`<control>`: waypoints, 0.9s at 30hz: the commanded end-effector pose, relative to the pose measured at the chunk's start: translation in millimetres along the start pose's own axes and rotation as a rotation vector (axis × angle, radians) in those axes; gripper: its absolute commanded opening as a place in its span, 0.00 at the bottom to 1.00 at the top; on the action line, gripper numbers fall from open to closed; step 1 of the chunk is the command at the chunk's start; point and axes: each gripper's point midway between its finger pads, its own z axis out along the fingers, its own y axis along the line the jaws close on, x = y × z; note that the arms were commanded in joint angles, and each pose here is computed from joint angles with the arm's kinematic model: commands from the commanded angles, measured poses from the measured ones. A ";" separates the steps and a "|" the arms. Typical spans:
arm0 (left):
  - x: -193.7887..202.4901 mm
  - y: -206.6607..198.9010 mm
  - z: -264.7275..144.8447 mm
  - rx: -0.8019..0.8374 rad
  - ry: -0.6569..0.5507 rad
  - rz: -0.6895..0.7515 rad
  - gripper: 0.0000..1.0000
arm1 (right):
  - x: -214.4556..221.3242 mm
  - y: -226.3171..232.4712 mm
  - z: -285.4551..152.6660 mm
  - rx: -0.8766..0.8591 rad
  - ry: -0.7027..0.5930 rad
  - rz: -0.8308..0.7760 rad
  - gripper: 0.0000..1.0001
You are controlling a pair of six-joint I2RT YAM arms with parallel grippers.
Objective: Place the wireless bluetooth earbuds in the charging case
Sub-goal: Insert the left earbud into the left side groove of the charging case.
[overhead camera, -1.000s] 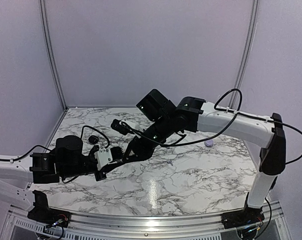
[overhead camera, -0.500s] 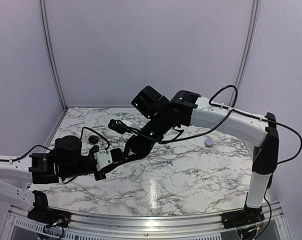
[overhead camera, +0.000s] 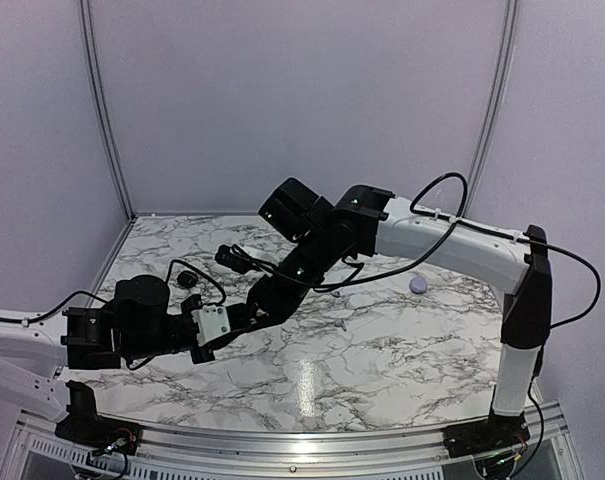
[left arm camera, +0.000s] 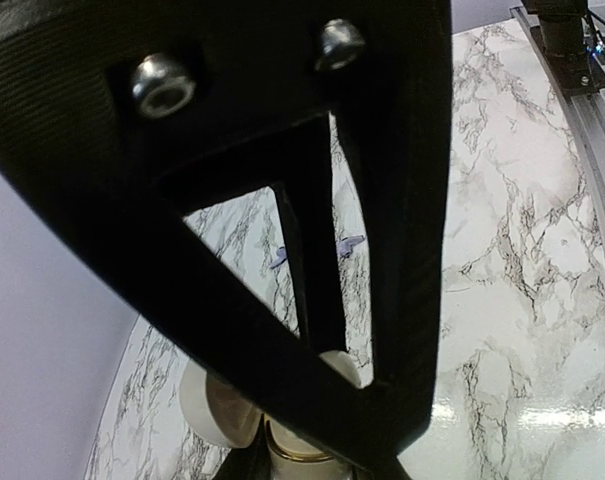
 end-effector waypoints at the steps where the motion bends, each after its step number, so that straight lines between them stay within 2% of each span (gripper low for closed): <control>1: -56.4 13.5 -11.2 -0.018 -0.209 -0.058 0.00 | -30.1 -3.3 0.1 0.028 -0.100 -0.050 0.33; 11: -60.2 16.2 -17.8 -0.017 -0.245 -0.115 0.00 | -45.1 2.1 -22.8 0.073 -0.152 -0.082 0.45; 20: -57.4 16.9 -16.6 -0.018 -0.240 -0.128 0.00 | -46.7 2.9 -35.8 0.113 -0.166 -0.091 0.47; 27: -56.9 17.0 -15.8 -0.011 -0.246 -0.142 0.00 | -58.1 12.5 -48.3 0.115 -0.234 -0.131 0.49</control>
